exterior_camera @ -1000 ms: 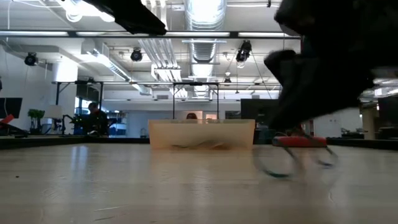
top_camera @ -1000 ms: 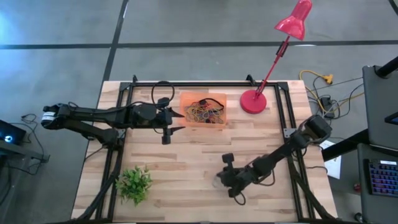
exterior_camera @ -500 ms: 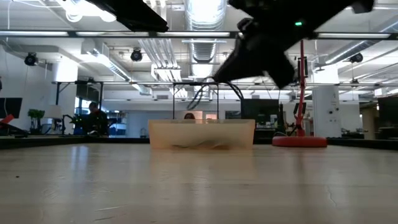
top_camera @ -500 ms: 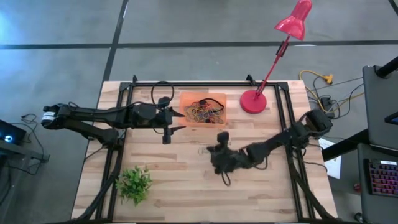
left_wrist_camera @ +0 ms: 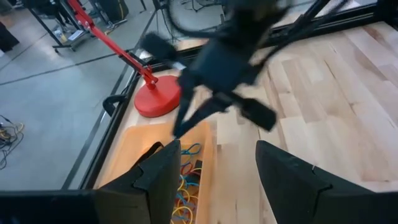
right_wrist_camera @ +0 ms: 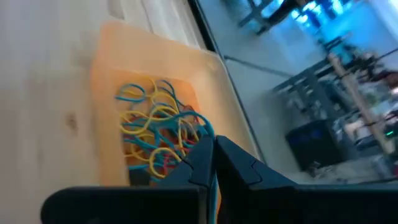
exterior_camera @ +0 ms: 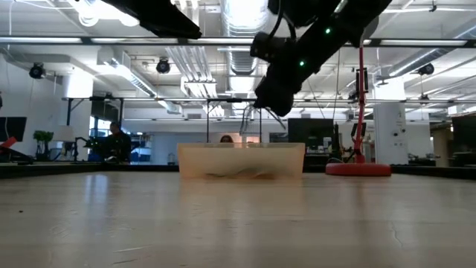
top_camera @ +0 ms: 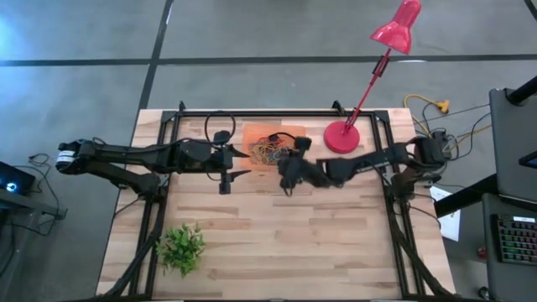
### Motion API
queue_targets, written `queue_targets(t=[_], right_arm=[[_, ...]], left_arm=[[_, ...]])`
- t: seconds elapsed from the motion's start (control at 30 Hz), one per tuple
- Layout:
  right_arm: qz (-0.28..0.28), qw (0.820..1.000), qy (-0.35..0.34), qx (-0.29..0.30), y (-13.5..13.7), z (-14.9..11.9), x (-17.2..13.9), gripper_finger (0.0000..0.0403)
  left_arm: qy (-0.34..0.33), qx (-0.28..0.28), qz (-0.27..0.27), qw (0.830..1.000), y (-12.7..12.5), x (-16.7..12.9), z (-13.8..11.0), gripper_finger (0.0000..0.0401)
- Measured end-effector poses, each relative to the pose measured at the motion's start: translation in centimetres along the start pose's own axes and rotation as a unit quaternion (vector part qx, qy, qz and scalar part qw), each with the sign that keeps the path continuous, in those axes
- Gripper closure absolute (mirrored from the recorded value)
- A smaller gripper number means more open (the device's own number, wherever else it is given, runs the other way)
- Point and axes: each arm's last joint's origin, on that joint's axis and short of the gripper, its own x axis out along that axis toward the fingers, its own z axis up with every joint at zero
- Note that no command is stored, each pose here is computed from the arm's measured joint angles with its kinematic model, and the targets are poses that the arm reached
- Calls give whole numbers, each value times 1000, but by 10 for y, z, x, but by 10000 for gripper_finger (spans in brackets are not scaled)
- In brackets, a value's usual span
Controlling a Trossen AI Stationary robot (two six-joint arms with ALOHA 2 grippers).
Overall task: Pick and place rubber bands into bin
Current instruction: Put the blue rubber band into the orange bin, then return to Home position
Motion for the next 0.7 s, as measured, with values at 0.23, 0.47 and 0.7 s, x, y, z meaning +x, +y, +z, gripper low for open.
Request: queue_targets(t=[0.23, 0.47, 0.7], right_arm=[[76, 994, 13, 78, -31, -12, 32, 392], [132, 987, 9, 88, -38, -16, 39, 328], [129, 989, 3, 76, -39, -16, 40, 250]], left_arm=[[0, 8, 0, 1000, 0, 0, 0, 209], [0, 8, 0, 1000, 0, 0, 0, 209], [0, 44, 0, 999, 0, 0, 0, 209]])
